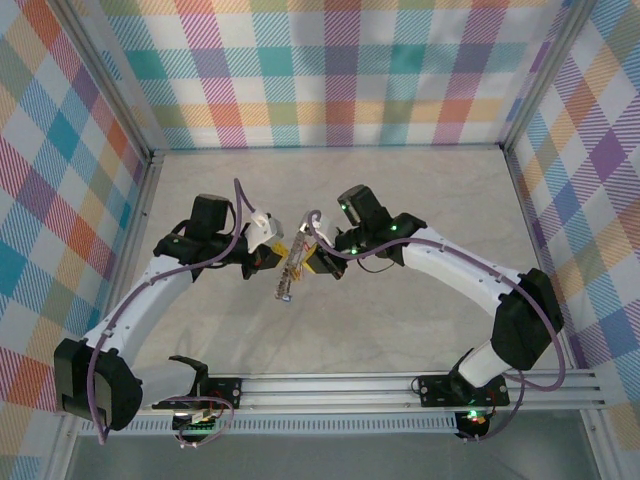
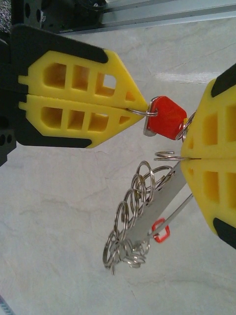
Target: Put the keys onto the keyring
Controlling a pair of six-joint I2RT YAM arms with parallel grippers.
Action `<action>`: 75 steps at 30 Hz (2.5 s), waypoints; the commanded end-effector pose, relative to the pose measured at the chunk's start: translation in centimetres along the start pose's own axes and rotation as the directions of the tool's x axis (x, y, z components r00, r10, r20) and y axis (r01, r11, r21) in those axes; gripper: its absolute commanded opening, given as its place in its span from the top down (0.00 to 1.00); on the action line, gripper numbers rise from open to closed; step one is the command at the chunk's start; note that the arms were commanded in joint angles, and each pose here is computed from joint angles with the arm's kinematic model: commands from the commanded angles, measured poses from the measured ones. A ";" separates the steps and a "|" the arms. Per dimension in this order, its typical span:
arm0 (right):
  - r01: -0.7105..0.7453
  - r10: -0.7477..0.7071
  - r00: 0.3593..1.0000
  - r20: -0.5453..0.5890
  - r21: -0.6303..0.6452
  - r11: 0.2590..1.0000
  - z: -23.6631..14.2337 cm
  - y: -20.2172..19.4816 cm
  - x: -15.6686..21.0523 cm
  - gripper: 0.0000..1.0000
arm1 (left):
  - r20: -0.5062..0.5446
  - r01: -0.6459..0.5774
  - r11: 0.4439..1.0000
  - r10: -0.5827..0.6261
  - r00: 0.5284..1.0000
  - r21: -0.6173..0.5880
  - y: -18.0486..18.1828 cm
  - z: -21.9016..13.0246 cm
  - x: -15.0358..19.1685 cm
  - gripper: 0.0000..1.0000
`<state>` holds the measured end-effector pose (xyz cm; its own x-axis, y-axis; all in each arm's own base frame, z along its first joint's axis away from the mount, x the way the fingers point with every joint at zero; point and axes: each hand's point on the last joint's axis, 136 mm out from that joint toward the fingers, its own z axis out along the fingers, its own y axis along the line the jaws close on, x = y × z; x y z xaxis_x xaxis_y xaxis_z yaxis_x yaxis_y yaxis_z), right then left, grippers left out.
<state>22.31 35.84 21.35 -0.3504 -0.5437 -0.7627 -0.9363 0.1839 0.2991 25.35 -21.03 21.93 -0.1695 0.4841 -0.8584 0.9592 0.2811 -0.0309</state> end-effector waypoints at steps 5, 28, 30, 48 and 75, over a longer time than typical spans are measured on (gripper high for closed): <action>-0.035 0.038 0.996 0.083 -0.037 0.999 0.1 0.0 -3.1 1.00 | 0.056 -0.024 1.000 0.023 0.998 0.016 -0.2 0.2 -1.3 1.00; -0.148 0.147 0.987 0.071 0.016 0.989 0.7 -1.8 -3.9 1.00 | 0.053 -0.027 0.999 0.026 0.998 0.020 -0.6 -0.1 -1.3 1.00; -0.156 0.155 0.986 0.068 0.017 0.988 0.8 -1.9 -3.8 1.00 | 0.047 -0.028 0.999 0.027 0.999 0.021 -0.8 -0.1 -1.2 1.00; -0.270 0.267 0.962 0.053 0.071 0.960 1.2 -3.6 -3.2 1.00 | 0.077 -0.084 0.996 0.085 0.993 -0.015 -1.0 -0.8 -1.9 1.00; -0.328 0.339 0.937 0.084 -0.126 0.936 -1.3 -2.9 -2.7 0.86 | 0.131 -0.097 0.990 0.109 0.985 -0.100 0.0 -1.2 -2.8 1.00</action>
<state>25.85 36.45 22.48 -0.6620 -0.3934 -0.6380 -0.7460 0.2625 0.6121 26.08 -20.92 23.29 -0.0910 0.4391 -0.8938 0.9398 0.3347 0.0688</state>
